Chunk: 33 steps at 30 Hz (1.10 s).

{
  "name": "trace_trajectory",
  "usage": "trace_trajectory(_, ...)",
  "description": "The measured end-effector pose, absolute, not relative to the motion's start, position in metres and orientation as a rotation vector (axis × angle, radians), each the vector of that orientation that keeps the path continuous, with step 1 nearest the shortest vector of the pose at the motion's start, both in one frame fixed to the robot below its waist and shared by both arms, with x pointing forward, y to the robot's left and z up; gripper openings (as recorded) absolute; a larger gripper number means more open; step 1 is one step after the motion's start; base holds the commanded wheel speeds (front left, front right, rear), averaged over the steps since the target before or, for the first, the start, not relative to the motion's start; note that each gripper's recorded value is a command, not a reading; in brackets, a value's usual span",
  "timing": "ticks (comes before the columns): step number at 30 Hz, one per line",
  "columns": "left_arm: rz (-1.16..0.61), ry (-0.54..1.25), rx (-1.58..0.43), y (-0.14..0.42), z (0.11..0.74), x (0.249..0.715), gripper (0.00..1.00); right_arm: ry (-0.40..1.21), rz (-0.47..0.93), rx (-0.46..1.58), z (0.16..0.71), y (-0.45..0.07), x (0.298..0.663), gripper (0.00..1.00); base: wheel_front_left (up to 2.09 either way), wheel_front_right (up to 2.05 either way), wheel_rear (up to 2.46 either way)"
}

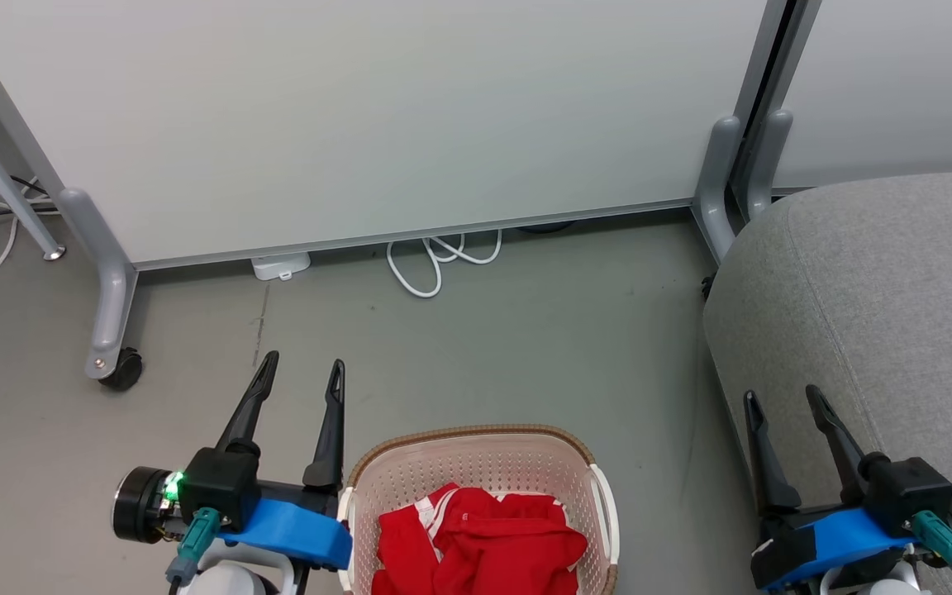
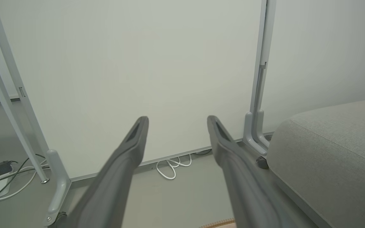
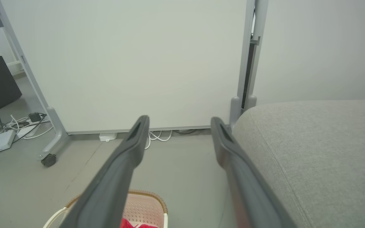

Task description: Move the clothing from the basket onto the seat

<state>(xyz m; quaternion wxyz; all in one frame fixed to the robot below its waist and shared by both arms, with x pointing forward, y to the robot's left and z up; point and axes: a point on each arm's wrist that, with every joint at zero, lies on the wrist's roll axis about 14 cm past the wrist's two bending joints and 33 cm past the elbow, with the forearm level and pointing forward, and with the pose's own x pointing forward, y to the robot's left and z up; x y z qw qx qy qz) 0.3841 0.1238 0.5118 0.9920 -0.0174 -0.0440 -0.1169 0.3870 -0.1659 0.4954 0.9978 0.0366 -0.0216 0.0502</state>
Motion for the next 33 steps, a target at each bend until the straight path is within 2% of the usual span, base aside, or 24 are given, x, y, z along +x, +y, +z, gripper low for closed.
trace_trajectory(20,-0.234,-0.061,-0.054,0.123,0.504,0.385,1.00,-0.027,0.100,0.076,0.490,-0.166,0.387,1.00,0.00,0.00,0.00)
trace_trajectory(33,-0.374,0.008,0.002,0.091,0.481,0.414,1.00,-0.016,0.097,0.080,0.485,-0.167,0.406,1.00,0.00,0.00,0.00)
